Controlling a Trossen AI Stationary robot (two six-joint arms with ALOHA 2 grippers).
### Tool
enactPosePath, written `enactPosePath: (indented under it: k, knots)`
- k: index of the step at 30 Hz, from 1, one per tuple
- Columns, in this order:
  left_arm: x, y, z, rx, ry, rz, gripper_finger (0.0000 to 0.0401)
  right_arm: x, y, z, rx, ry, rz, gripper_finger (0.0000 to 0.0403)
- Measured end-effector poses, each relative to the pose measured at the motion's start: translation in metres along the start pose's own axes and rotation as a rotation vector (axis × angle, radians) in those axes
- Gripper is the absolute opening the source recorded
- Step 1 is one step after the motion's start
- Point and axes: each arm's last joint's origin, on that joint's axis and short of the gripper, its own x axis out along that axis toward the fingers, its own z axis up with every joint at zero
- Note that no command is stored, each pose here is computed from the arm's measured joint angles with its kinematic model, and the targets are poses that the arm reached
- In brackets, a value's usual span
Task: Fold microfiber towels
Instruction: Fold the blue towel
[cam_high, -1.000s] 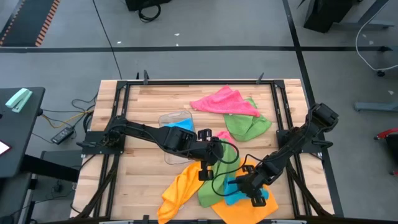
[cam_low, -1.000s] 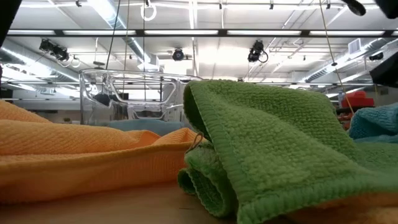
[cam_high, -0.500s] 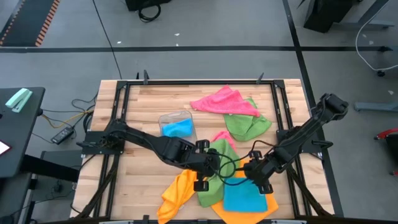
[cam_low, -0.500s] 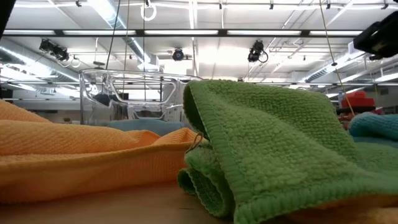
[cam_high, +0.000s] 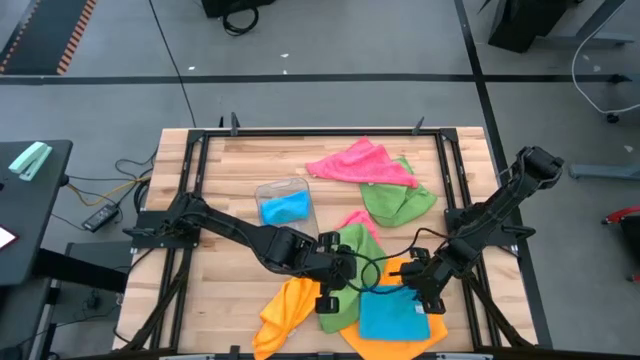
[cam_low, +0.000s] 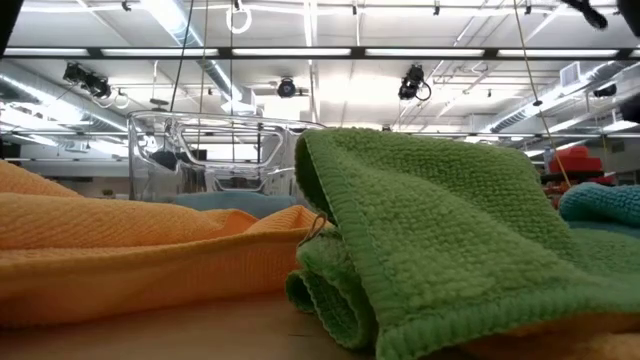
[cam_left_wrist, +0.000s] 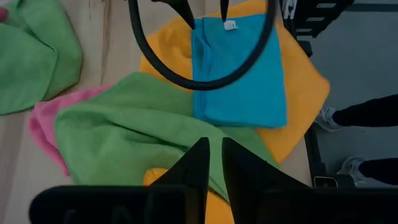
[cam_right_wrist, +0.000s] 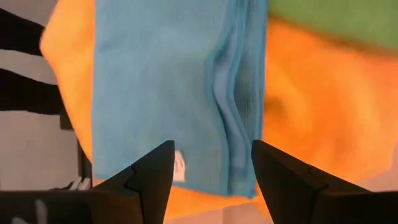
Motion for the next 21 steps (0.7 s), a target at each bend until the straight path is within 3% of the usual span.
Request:
enactPosePath:
  k: [9, 15, 21]
  knots:
    - [0.001, 0.004, 0.001, -0.006, -0.001, 0.007, 0.0047, 0.015, -0.010, -0.037, 0.046, 0.067, 0.036, 0.0222]
    - [0.001, 0.008, 0.003, -0.012, -0.004, 0.012, 0.0045, 0.018, -0.005, -0.035, 0.012, 0.016, 0.104, 0.0221]
    - [0.002, 0.013, 0.004, -0.022, -0.006, 0.020, 0.0047, 0.025, -0.005, -0.034, 0.008, 0.016, 0.075, 0.0202]
